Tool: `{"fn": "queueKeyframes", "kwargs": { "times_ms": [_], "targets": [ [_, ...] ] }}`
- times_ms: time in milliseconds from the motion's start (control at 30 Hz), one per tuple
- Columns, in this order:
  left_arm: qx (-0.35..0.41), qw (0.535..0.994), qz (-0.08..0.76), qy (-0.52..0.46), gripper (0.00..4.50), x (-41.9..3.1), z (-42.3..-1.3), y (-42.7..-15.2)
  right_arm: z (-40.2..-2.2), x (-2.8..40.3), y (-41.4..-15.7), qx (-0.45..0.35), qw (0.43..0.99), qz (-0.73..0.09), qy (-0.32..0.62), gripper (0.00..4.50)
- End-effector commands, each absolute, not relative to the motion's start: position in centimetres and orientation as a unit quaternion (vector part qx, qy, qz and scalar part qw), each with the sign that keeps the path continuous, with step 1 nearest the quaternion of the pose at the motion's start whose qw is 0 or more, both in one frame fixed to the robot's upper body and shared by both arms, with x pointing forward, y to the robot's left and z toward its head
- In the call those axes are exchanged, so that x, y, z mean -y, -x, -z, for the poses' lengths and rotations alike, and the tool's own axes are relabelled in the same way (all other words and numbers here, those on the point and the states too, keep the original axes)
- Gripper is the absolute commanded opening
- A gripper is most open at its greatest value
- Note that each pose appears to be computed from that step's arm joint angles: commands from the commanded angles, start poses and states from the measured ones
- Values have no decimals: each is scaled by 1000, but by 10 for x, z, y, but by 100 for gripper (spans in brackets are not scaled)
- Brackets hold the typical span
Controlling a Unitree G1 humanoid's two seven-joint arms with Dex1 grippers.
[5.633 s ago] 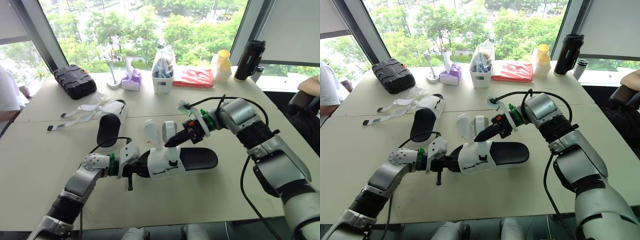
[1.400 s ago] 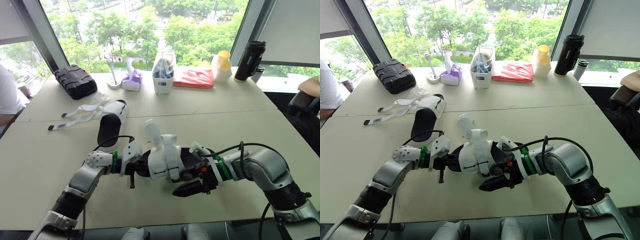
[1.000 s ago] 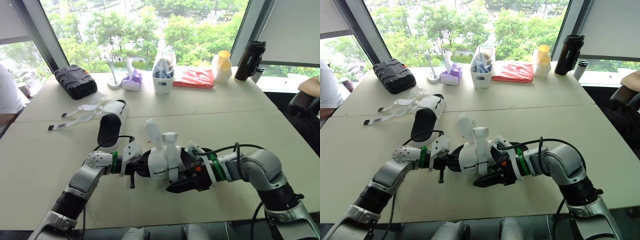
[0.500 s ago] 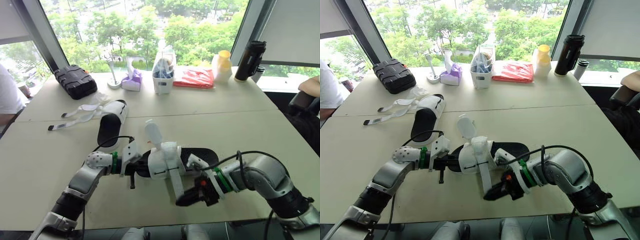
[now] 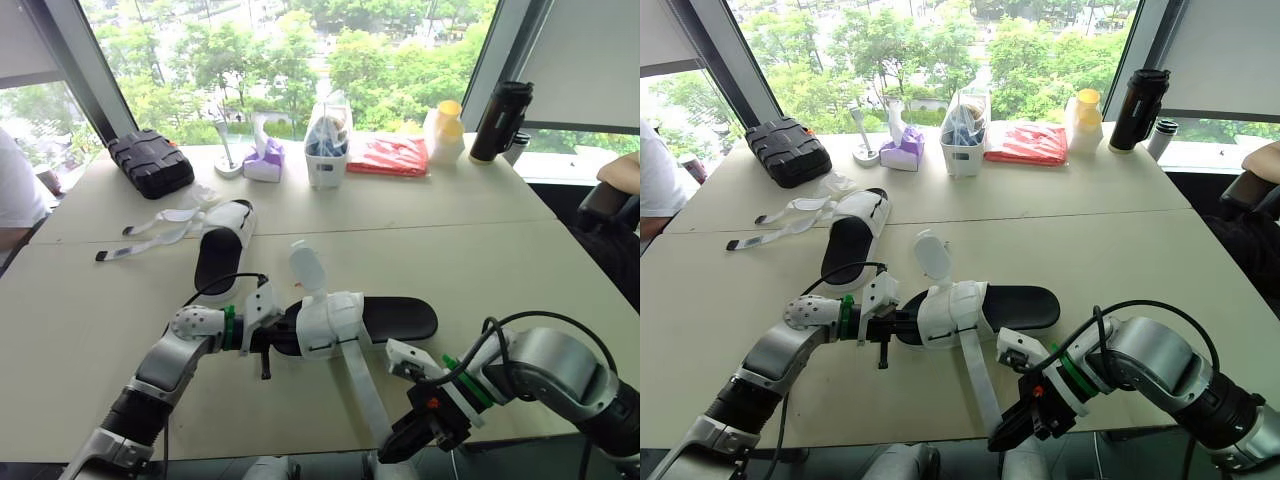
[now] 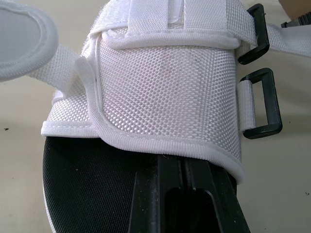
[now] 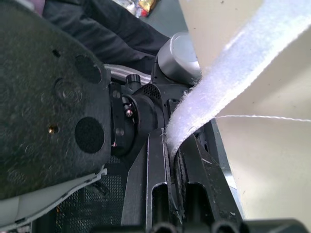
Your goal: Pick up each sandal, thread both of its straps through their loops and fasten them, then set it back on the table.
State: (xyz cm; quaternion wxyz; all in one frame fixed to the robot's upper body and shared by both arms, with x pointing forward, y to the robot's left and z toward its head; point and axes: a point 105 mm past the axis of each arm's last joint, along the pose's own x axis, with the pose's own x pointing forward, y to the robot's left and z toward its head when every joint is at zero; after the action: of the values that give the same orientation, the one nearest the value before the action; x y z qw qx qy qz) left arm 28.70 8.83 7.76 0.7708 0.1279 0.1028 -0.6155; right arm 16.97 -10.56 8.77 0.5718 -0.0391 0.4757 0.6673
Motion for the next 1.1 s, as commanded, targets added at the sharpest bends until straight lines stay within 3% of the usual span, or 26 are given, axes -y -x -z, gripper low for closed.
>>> {"fn": "queueKeyframes", "kwargs": {
  "times_ms": [33,433,833,1100],
  "targets": [
    [-172,762,611,-130,0,-95,-45,-281,-115,99,-170,-428,568,-700,61,5],
    [-184,745,621,-162,0,-92,-26,-283,-192,78,-221,-295,622,-712,137,5],
    [-185,740,624,-169,0,-91,-23,-279,-165,81,-284,-305,685,-650,123,5],
    [-186,743,619,-171,0,-94,-25,-279,-161,76,-307,-308,722,-615,66,5]
  ]
}}
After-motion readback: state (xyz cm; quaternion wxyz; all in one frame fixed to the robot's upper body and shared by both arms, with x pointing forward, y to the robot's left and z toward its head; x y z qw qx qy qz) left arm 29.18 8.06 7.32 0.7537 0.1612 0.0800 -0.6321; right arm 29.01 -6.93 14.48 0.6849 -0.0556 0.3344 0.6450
